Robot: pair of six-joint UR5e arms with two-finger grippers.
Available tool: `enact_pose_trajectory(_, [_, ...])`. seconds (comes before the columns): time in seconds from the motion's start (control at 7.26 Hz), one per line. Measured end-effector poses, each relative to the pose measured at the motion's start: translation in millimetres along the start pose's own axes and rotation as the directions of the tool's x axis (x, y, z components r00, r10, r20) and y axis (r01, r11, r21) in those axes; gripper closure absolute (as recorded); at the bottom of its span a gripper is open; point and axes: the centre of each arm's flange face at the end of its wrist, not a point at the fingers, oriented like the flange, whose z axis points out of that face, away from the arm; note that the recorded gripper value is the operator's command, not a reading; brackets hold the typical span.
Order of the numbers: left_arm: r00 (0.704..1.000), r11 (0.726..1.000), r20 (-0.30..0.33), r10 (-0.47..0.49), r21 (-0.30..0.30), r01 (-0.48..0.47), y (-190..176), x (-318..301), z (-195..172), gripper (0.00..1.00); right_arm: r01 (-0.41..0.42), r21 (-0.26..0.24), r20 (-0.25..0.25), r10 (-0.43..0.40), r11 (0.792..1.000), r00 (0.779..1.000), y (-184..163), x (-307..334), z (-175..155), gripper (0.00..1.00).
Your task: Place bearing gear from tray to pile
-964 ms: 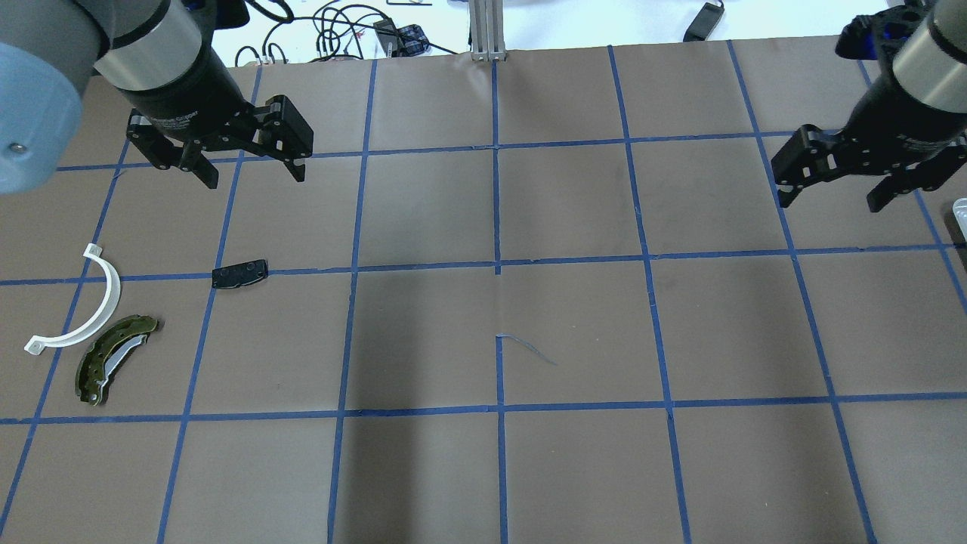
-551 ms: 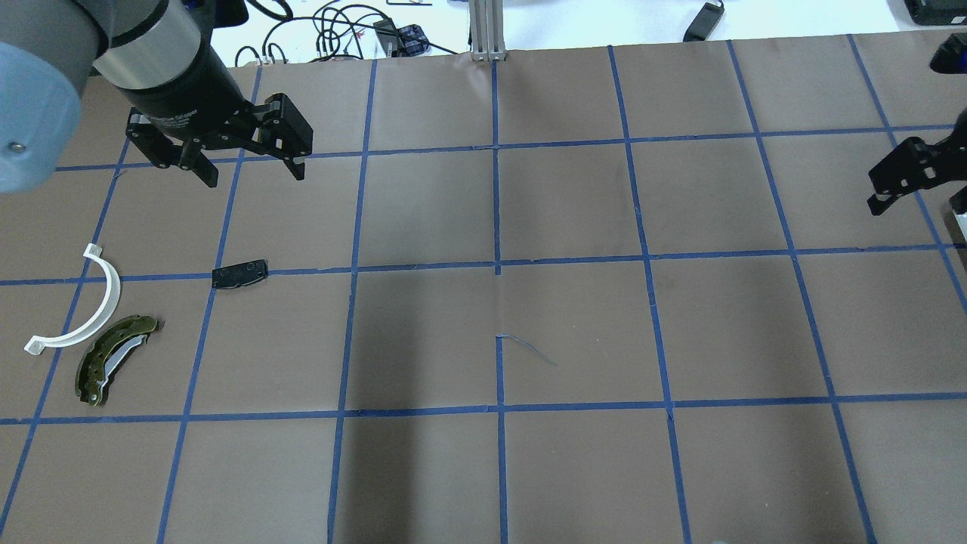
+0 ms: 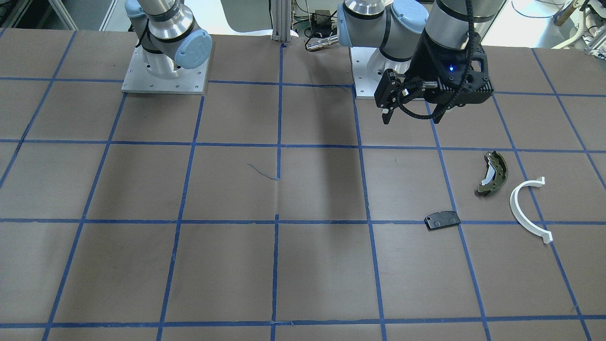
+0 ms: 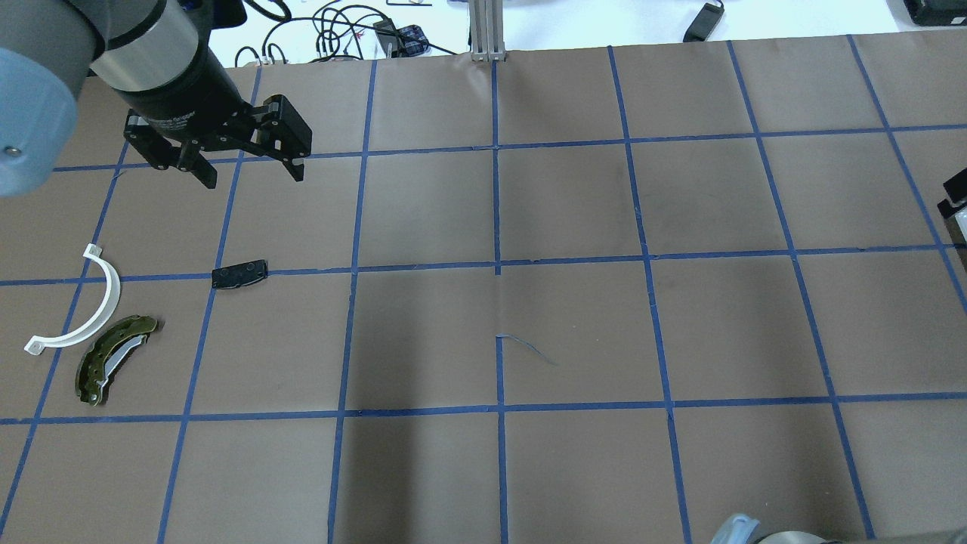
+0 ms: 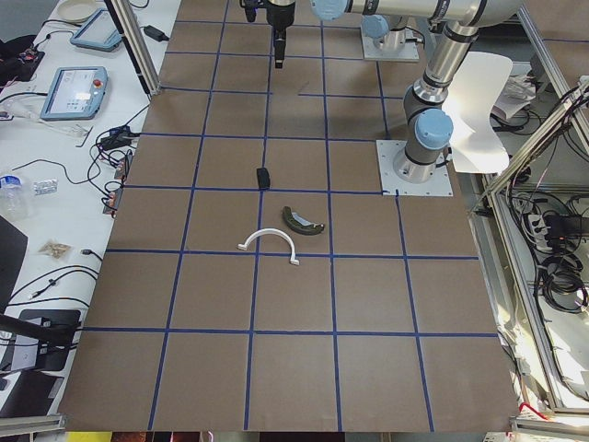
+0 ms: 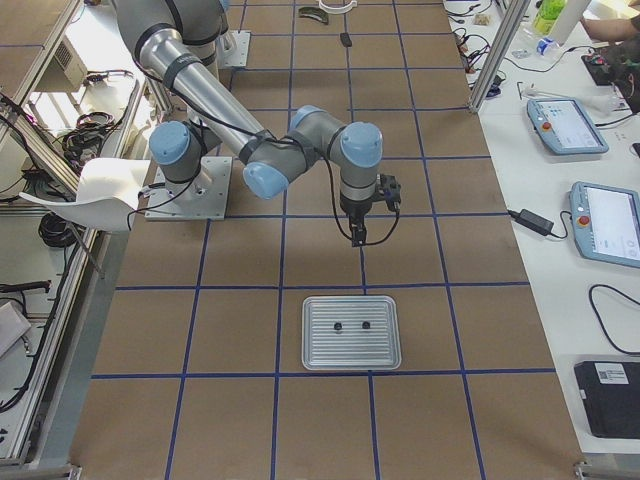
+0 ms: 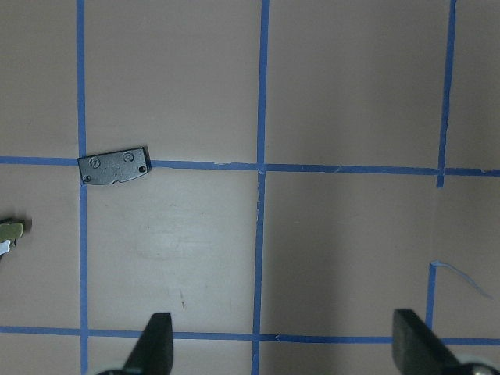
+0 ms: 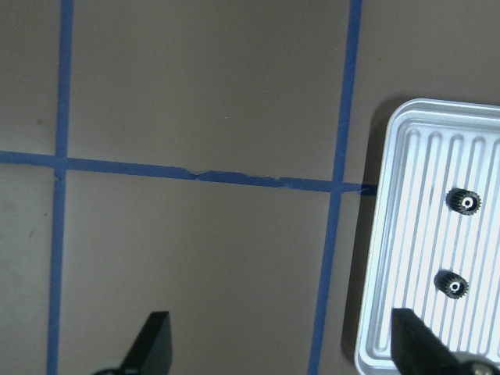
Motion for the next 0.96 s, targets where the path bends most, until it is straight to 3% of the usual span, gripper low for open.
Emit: enact_pose_trajectory(0.96, [1.000,1.000,0.002,0.000,0.001,0.000,4,0,0,0.00,0.017,-0.020,0.020,-0.016,1.000,1.000,-24,127,88,0.00])
